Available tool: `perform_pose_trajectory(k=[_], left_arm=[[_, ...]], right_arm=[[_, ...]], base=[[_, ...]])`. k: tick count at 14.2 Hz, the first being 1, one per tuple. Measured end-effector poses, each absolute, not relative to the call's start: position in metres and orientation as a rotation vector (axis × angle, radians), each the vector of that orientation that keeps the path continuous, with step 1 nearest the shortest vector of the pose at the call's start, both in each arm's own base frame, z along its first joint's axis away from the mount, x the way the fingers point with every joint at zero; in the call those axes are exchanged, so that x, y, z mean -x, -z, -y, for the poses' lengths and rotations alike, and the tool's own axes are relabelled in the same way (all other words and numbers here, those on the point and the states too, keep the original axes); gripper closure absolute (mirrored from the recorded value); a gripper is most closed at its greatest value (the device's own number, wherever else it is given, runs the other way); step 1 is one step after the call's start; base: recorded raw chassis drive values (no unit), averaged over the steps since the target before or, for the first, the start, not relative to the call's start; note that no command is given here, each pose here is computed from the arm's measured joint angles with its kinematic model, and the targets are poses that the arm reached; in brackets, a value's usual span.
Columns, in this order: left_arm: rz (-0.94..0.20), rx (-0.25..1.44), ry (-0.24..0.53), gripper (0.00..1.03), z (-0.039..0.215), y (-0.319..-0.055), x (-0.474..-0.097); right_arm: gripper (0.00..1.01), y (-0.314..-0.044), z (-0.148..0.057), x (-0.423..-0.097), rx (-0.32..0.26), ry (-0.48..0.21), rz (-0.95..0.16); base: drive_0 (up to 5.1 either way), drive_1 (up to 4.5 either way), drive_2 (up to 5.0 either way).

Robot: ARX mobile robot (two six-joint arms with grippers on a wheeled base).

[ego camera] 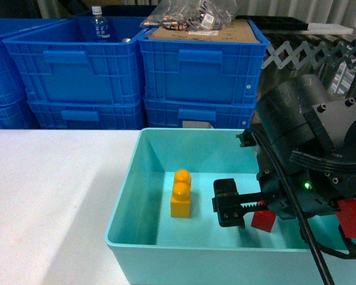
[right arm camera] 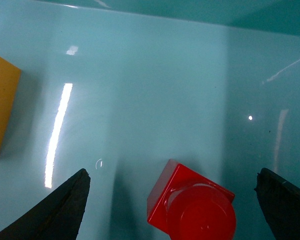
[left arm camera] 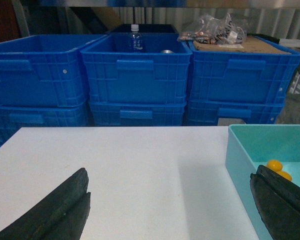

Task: Pick red block from blue box to shelf

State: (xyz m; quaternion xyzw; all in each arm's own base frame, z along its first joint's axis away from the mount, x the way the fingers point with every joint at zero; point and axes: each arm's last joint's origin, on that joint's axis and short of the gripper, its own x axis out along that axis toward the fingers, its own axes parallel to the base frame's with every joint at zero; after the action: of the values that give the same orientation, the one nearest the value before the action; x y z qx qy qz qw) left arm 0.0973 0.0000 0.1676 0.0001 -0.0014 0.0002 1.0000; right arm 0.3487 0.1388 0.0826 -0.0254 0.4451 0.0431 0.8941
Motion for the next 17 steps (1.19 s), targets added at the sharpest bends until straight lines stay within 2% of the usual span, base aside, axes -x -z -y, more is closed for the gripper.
perform_pose_trajectory(k=[1,7,10,11,13,15,17], left_arm=[[0.003,0.000,0.000,0.05,0.000,-0.168,-0.097],[0.003,0.000,0.000,0.05,0.000,-0.168,-0.097],[0.003,0.000,0.000,0.05,0.000,-0.168,-0.097],[0.002,0.000,0.000,0.05,0.000,-0.168,-0.097],[0.003,0.000,0.000,0.05,0.000,-0.168,-0.097],[0.003,0.000,0.000,0.05,0.000,-0.168,-0.097],[0.003,0.000,0.000,0.05,0.000,-0.168,-0.097]], right_arm=[[0.04,-0.079,-0.139,-0.351,0.057,-0.084,-0.929],[0.68,-0.069,-0.142,-0.358,0.077,-0.052,-0.928],[0.71,-0.077,-0.139,-0.351,0.054,-0.071,-0.887],[0.71,-0.089,-0.136,-0.344,0.035,-0.090,-0.856],[0.71,-0.138,-0.122,-0.324,-0.030,-0.147,-0.707],[0.72,-0.184,-0.094,-0.291,-0.061,-0.161,-0.522],[0.72,-0.213,-0.050,-0.228,-0.077,-0.149,-0.338]], base=[[0.0,0.00,0.0],[0.0,0.00,0.0],[0.0,0.00,0.0],[0.0,0.00,0.0],[0.0,0.00,0.0],[0.0,0.00,0.0],[0.0,0.00,0.0]])
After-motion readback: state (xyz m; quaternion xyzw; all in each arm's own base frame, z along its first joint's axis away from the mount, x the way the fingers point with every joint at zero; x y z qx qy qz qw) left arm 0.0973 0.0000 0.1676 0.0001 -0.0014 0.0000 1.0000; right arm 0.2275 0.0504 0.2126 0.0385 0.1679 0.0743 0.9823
